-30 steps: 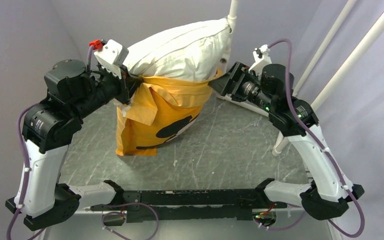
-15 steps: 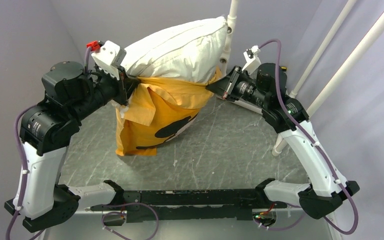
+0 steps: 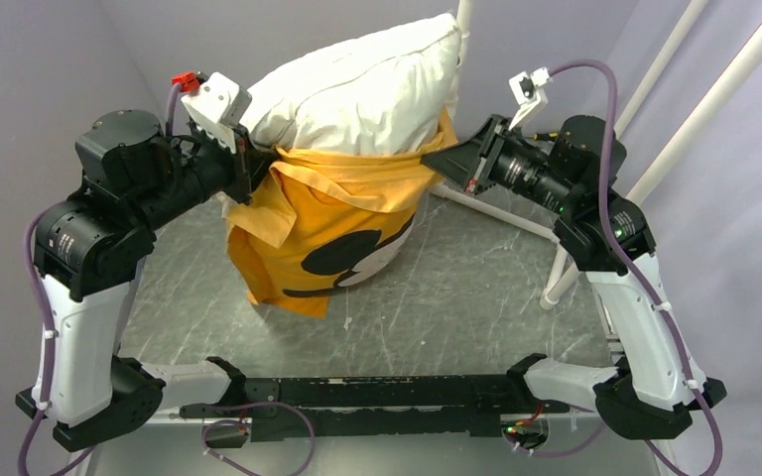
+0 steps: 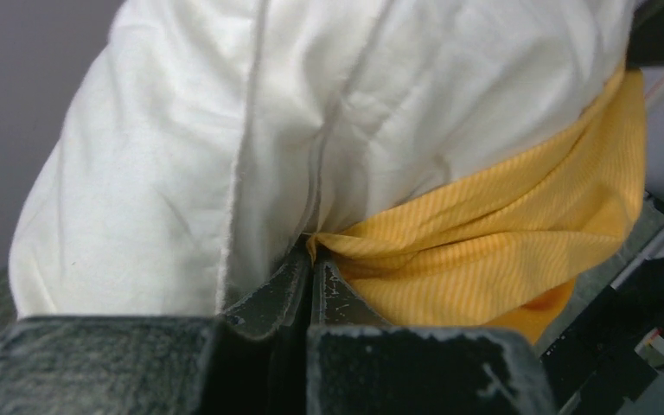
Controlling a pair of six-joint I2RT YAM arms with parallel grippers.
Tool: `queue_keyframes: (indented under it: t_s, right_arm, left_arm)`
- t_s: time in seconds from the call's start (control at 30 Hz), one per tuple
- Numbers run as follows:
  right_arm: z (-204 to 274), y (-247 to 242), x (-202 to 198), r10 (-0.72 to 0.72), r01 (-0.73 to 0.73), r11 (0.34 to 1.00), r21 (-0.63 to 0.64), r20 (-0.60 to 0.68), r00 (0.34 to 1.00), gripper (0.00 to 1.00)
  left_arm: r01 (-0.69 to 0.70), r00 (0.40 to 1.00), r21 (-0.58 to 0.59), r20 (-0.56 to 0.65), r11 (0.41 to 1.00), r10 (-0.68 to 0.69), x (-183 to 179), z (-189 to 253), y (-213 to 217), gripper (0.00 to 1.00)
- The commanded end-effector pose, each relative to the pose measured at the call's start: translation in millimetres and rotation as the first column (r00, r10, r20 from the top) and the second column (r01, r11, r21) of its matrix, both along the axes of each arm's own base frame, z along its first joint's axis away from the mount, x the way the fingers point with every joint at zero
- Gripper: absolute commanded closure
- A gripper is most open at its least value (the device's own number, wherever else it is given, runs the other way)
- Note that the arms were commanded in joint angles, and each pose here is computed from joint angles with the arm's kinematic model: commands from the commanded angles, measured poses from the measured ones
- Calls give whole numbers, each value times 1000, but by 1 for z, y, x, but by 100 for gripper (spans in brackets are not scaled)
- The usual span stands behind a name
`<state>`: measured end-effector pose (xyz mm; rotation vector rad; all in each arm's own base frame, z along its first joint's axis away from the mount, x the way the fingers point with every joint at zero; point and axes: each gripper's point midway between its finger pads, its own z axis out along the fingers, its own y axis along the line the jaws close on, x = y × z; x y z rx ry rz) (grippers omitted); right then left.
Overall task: Put the pillow into the pillowcase
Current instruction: Stuff the pillow into the pillowcase.
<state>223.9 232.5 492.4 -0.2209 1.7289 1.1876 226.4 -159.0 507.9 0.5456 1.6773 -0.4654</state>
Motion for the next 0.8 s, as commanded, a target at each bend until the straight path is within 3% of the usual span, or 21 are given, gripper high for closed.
queue_keyframes:
  t_s: [0.0,0.07,0.17,0.27,0.43,0.6,0.7,0.77]
  right_arm:
    - [171,-22,-71,26,-187,955,228,564,825,100]
    - [187,-18,-78,46,-243,941,237,619,784,100]
    - [209,-18,-81,37,-270,929,254,663,748,100]
    - [227,-18,-66,-18,-234,931,279,678,735,100]
    - [234,4,-14,-55,-197,926,322,632,773,100]
    - [195,61,72,59,-254,906,339,494,868,100]
    - [143,105,119,198,-321,889,327,358,913,100]
    - [91,133,146,260,-326,899,294,241,935,100]
  left_arm:
    - [321,946,4,35,947,-321,-37,3,-37,100]
    - [339,940,-9,52,941,-338,-41,5,-38,100]
    - [150,989,35,9,988,-150,-16,-4,-16,100]
    - [11,998,69,-63,998,-6,6,-18,-2,100]
    - [171,968,-60,-178,983,-179,-11,-38,-39,100]
    - [374,884,-217,-211,902,-417,-50,-58,-68,100]
    - [370,863,-253,-263,894,-431,-58,-85,-69,100]
    - [276,883,-242,-319,930,-345,-52,-113,-59,100]
